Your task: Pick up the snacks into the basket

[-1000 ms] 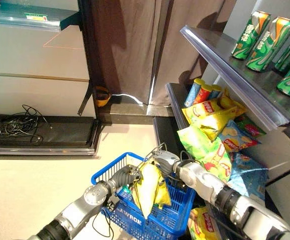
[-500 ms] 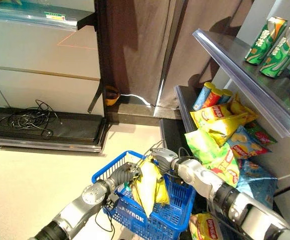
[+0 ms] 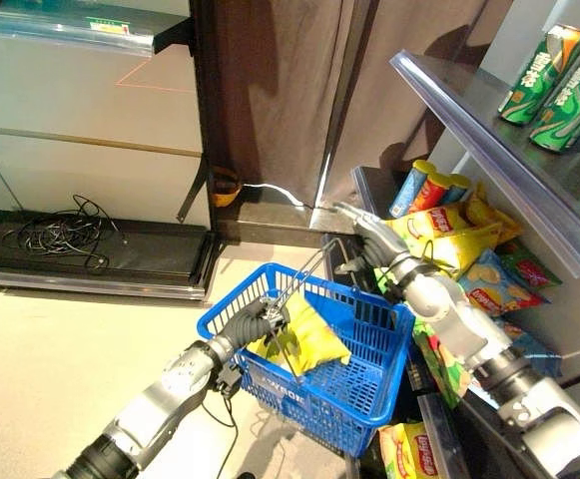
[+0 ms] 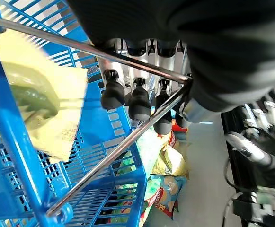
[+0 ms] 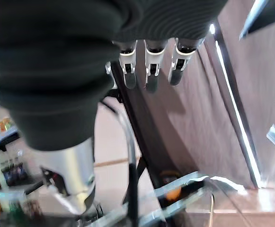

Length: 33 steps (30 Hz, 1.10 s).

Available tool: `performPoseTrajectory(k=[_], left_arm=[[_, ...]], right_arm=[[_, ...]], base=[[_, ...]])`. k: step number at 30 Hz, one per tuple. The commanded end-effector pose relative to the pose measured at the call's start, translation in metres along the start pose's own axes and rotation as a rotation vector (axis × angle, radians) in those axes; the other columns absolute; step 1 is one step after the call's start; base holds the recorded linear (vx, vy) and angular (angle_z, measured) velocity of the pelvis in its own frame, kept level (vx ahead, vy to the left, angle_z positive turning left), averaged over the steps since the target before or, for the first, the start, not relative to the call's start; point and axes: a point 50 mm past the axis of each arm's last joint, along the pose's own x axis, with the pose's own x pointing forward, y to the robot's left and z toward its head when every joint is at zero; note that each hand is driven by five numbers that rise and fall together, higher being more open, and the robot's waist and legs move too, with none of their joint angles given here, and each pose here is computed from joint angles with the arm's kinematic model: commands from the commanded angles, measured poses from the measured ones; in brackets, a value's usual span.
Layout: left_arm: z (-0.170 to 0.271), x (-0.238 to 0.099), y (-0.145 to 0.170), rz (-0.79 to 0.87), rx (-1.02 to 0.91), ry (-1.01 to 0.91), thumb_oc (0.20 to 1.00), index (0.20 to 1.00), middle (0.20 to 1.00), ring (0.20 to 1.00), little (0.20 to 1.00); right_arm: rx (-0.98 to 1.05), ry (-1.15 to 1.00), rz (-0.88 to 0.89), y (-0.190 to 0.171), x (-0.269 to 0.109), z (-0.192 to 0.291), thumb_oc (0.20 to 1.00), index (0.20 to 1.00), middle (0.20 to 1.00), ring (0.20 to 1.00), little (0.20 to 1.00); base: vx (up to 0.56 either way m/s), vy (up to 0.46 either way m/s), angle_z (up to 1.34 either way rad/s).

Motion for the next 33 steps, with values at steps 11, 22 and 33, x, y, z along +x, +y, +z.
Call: performPoseTrajectory(k=[11, 22, 33], left_arm=[[0.061, -0.019, 0.024, 0.156, 0.071, -0.409, 0.2, 0.2, 0.2, 0.2, 0.2], [0.042, -0.034, 0.042, 0.312, 0.086, -0.357, 0.2, 0.2, 0.2, 0.2, 0.2], [0.021, -0.046, 0.055, 0.421, 0.155, -0.271, 0.2, 0.2, 0.2, 0.2, 0.2]], right_arm=[[0.096, 0.055, 0.218, 0.038, -0.033, -0.013, 1.0, 1.0, 1.0, 1.0, 1.0], [0.093, 0.122, 0.227, 0.037, -0.047, -0.029, 1.0, 1.0, 1.0, 1.0, 1.0], [0.207, 0.285, 0.168, 0.044, -0.077, -0.056, 1.0, 1.0, 1.0, 1.0, 1.0]], base=[[0.01, 0.009, -0.19], [0.01, -0.001, -0.09], [0.0, 0.019, -0.1]])
